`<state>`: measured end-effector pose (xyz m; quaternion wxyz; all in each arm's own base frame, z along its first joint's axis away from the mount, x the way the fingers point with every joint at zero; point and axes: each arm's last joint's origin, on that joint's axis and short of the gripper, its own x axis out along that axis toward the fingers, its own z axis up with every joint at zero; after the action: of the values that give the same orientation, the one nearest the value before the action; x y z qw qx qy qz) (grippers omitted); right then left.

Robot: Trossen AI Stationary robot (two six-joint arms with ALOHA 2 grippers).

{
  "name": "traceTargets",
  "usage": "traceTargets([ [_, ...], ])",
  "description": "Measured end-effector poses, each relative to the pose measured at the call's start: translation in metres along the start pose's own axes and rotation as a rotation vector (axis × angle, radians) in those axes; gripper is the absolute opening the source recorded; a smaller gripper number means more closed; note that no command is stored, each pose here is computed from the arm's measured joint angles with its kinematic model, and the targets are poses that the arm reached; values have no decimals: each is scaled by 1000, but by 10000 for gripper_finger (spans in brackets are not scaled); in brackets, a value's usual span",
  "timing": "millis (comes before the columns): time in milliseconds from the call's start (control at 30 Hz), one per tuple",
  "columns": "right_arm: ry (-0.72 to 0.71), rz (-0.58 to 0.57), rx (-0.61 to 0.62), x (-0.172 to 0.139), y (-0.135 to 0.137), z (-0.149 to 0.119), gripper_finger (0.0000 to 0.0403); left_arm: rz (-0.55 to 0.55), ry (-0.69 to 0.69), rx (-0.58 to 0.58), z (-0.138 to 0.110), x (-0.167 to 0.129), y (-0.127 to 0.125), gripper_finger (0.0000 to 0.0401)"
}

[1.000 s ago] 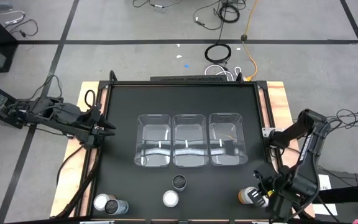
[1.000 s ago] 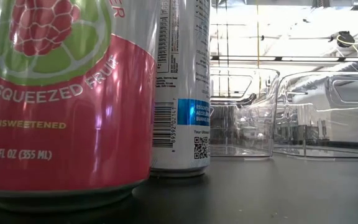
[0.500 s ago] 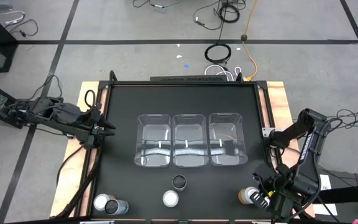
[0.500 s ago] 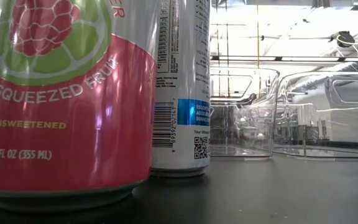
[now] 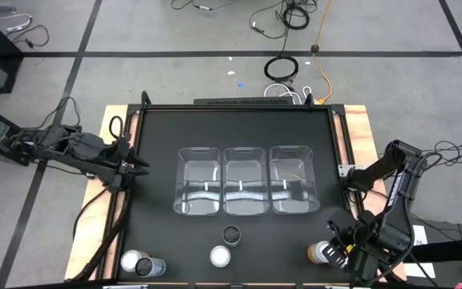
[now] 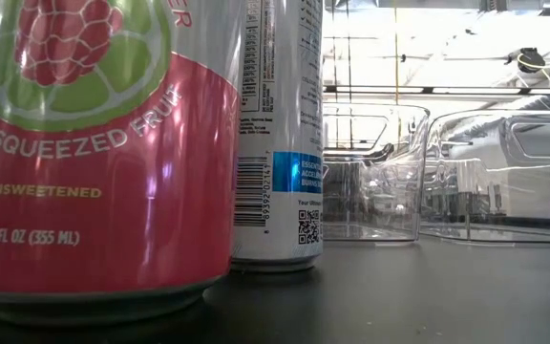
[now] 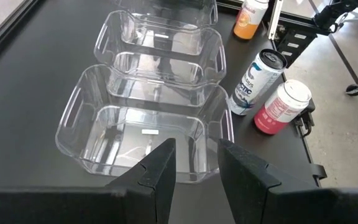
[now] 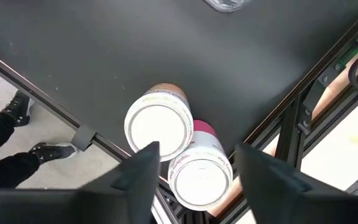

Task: Sort soda cans
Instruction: Put the right yellow-white soda can into the right transparent bin

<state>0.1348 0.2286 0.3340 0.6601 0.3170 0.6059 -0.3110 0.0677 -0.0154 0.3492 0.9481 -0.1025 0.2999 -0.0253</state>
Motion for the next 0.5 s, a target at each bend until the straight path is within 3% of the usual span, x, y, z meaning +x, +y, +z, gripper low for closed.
traceTargets([
  [267, 0, 35, -44, 0, 3, -1, 312, 0, 0, 0, 0, 0, 0, 128],
  [500, -43, 39, -137, 11, 15, -6, 326, 0, 0, 0, 0, 0, 0, 128],
])
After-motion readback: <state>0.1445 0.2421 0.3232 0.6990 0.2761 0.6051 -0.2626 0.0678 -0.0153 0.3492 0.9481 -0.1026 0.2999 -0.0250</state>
